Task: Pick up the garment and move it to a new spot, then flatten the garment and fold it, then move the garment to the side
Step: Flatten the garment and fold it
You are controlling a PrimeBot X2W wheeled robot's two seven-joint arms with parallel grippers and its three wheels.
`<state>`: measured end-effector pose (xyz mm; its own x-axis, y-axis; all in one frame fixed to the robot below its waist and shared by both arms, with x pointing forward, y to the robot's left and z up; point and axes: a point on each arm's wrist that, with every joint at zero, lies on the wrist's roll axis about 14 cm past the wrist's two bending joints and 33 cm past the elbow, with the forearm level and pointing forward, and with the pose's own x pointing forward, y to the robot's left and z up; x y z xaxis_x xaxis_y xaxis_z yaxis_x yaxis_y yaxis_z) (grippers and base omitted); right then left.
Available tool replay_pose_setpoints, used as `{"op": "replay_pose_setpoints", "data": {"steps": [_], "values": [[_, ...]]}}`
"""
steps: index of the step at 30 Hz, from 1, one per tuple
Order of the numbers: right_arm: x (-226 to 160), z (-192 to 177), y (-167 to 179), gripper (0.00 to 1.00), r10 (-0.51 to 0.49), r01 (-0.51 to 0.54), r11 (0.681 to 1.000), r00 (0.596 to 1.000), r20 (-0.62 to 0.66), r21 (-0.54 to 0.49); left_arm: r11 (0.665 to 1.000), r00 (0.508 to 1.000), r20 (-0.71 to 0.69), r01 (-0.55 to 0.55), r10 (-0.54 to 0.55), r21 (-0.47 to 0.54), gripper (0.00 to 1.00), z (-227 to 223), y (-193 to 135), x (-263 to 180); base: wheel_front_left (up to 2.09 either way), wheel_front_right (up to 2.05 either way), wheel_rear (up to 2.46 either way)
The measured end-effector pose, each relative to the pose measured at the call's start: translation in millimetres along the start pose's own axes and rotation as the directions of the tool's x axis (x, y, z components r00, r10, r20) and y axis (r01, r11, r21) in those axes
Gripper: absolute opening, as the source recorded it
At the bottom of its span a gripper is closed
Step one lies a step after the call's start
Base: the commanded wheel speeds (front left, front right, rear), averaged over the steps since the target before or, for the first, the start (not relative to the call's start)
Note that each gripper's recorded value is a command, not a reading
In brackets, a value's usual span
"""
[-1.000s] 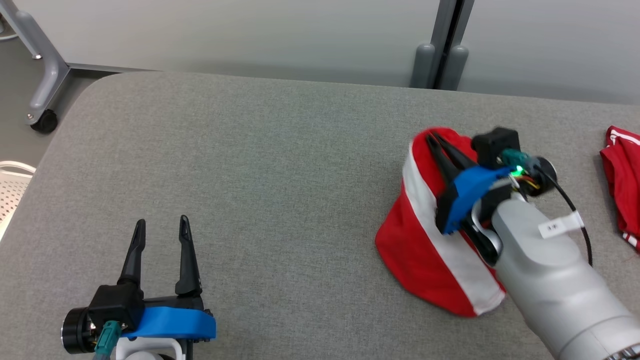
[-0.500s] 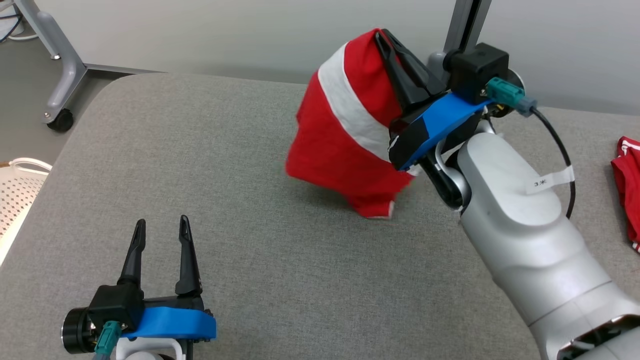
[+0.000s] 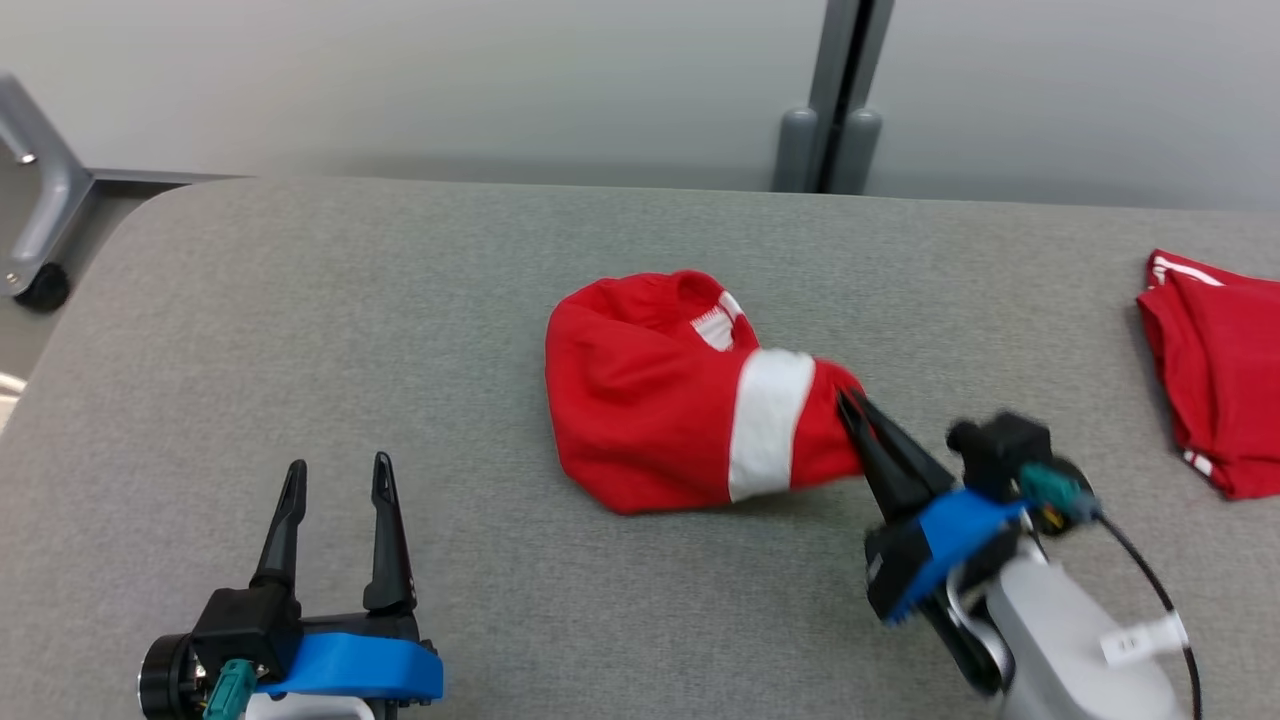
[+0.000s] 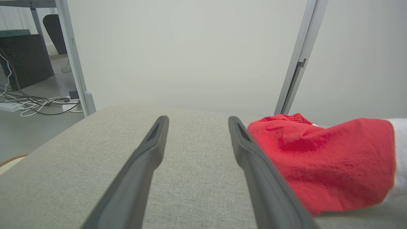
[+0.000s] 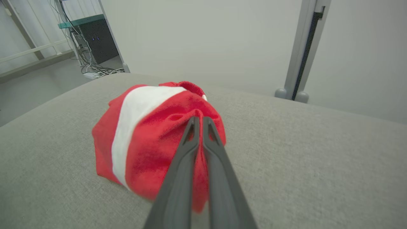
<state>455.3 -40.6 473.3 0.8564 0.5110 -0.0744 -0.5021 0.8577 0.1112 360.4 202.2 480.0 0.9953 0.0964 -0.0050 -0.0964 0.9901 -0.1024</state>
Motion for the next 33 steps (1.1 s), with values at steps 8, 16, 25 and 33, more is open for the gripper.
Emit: {"op": "replay_pose_setpoints", "data": {"steps": [8,16,25,33], "values": [[-78.1,-48.1,-18.7,0.00,-0.110,0.114,0.992,0.990,-0.088,0.049,0.997,0.997,-0.002,0.074,-0.074,-0.002,1.00,-2.0,-23.6,9.4,0.00,0.00,0.00],[-121.1,-46.8,-30.3,1.00,-0.218,0.222,0.971,0.974,-0.056,0.090,0.993,0.993,0.000,0.115,-0.115,-0.006,1.00,-1.9,-37.5,13.8,0.00,0.00,0.00],[-131.6,-8.2,-51.2,1.00,-0.270,0.269,0.963,0.961,0.062,0.030,0.992,0.992,0.001,0.130,-0.130,-0.006,1.00,-1.7,-41.2,12.4,0.00,0.00,0.00],[-91.3,11.5,-57.3,1.00,-0.186,0.191,0.979,0.980,0.076,-0.063,0.992,0.992,-0.003,0.128,-0.128,0.000,1.00,-2.5,-38.0,9.3,0.00,0.00,0.00]]}}
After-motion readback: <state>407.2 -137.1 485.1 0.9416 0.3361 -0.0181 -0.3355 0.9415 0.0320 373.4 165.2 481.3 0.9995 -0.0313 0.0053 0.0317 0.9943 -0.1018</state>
